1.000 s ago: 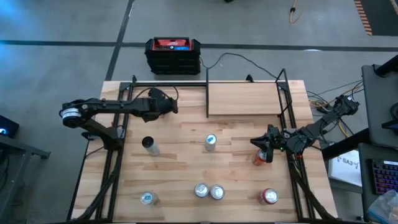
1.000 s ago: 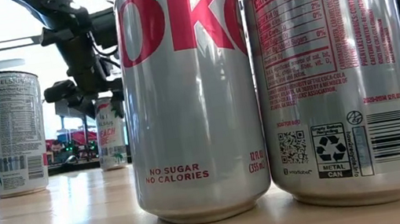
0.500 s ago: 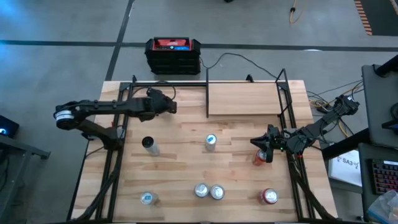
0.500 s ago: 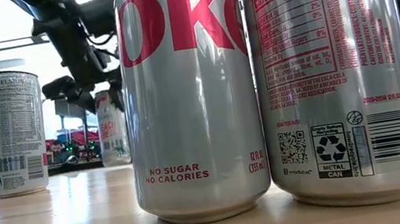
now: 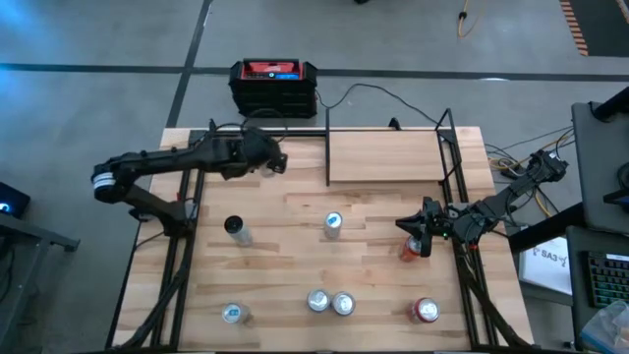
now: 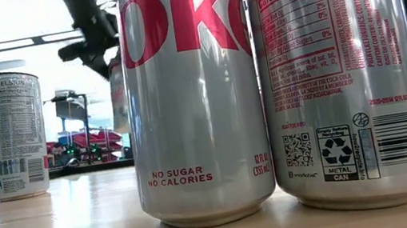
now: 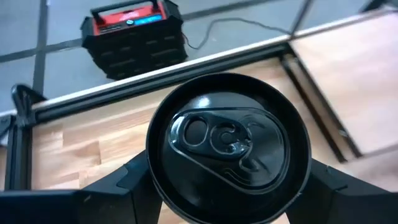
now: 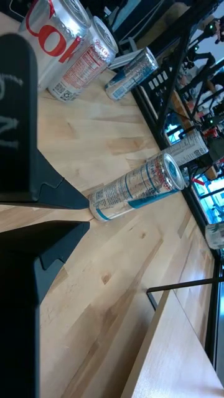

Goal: Place canned beverage on shelf
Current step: Put the top white pink soda can on the shelf

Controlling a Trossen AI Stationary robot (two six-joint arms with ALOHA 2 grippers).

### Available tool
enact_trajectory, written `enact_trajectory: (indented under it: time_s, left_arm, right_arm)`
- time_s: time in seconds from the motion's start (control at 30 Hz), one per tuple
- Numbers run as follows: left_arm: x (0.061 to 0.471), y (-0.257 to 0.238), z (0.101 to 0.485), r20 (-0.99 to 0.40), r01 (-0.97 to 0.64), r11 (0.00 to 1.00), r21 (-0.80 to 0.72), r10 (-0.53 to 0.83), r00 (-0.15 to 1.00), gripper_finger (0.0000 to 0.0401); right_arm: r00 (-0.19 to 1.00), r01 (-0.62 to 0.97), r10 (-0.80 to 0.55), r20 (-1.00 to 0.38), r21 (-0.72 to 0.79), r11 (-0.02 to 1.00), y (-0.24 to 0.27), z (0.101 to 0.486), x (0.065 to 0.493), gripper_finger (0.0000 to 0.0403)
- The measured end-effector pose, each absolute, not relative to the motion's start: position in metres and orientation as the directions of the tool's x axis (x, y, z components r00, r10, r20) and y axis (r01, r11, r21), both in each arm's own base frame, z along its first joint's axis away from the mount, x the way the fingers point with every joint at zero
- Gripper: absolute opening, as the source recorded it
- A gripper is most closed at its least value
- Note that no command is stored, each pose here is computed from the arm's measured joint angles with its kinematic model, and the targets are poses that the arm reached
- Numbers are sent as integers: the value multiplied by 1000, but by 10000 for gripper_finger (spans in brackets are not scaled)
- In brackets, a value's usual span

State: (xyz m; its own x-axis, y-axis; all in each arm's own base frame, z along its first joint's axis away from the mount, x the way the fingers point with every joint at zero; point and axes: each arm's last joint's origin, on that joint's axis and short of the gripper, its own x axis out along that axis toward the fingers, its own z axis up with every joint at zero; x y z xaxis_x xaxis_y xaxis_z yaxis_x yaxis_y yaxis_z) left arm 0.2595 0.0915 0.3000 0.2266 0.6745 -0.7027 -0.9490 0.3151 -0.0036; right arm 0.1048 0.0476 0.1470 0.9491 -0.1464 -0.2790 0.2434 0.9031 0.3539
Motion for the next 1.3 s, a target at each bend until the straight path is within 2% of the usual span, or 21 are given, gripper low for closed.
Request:
enact_trajectory:
  time_s: [0.17, 0.33, 0.63, 1.0, 1.3]
  left_arm:
    - [278, 94, 328, -735, -938, 346, 38, 645, 209, 232]
    - [294, 94, 353, -724, -925, 379, 34, 647, 239, 232]
    - [317, 96, 380, -731, -902, 431, 29, 624, 275, 232]
    - [343, 80, 413, -684, -841, 541, -11, 609, 401, 232]
    - [381, 69, 419, -671, -750, 661, -19, 548, 500, 232]
  right_arm:
    - [949, 243, -146, -279, 354, 903, 48, 147, 105, 29]
    - [949, 243, -146, -279, 354, 903, 48, 147, 105, 29]
    - [949, 243, -146, -279, 354, 903, 48, 147, 105, 29]
    - [949, 243, -146, -279, 354, 903, 48, 147, 105, 29]
    - [949, 243, -146, -279, 354, 903, 48, 147, 105, 29]
